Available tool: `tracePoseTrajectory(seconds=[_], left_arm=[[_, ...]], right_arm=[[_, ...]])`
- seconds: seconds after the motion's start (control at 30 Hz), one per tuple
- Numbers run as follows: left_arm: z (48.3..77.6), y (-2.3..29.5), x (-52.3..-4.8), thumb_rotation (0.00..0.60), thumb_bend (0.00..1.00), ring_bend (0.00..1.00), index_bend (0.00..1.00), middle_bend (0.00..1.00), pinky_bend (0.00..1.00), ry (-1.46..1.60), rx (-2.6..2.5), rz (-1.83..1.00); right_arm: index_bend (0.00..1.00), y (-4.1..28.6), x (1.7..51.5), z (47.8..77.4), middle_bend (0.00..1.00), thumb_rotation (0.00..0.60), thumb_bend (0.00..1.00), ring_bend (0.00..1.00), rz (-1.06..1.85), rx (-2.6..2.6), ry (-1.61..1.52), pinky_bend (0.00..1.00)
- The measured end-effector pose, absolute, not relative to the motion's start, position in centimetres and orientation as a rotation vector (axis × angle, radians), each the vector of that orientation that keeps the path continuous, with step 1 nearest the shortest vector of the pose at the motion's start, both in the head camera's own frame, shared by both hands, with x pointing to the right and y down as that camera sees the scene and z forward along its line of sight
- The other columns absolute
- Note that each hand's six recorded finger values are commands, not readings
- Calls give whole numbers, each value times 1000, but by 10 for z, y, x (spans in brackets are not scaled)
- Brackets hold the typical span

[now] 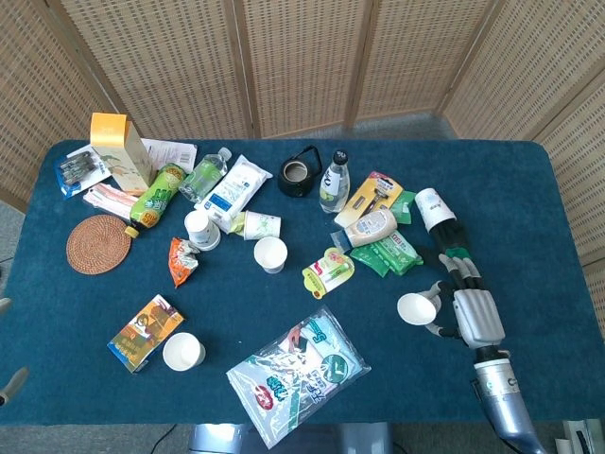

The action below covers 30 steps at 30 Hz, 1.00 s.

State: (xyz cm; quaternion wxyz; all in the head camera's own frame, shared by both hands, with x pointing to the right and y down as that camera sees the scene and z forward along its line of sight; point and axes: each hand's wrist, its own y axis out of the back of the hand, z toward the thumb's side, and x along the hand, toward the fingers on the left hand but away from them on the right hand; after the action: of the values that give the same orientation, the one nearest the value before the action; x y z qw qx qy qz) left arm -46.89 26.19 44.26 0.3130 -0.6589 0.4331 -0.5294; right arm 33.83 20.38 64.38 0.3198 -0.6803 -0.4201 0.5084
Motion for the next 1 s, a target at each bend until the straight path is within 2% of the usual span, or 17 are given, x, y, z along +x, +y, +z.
tracePoseTrajectory(seconds=[0.27, 0.57, 0.7, 0.9, 1.0], left_arm=[[443, 262, -468, 600, 352, 0, 0, 0, 0, 1138, -1744, -1394], [442, 262, -469, 600, 351, 0, 0, 0, 0, 1144, -1743, -1392], [441, 262, -469, 600, 351, 0, 0, 0, 0, 1146, -1741, -1391], [441, 262, -469, 600, 352, 0, 0, 0, 0, 1142, -1740, -1391], [441, 263, -469, 600, 351, 0, 0, 0, 0, 1142, -1740, -1390]], right_arm=[[509, 206, 348, 634, 0, 600, 43, 0, 1401, -1498, -908, 0], [491, 215, 351, 647, 0, 600, 38, 0, 1487, -1454, -838, 0], [410, 218, 350, 650, 0, 600, 24, 0, 1497, -1480, -828, 0], [230, 222, 349, 651, 0, 600, 7, 0, 1515, -1545, -816, 0], [182, 223, 349, 652, 0, 600, 8, 0, 1519, -1569, -816, 0]])
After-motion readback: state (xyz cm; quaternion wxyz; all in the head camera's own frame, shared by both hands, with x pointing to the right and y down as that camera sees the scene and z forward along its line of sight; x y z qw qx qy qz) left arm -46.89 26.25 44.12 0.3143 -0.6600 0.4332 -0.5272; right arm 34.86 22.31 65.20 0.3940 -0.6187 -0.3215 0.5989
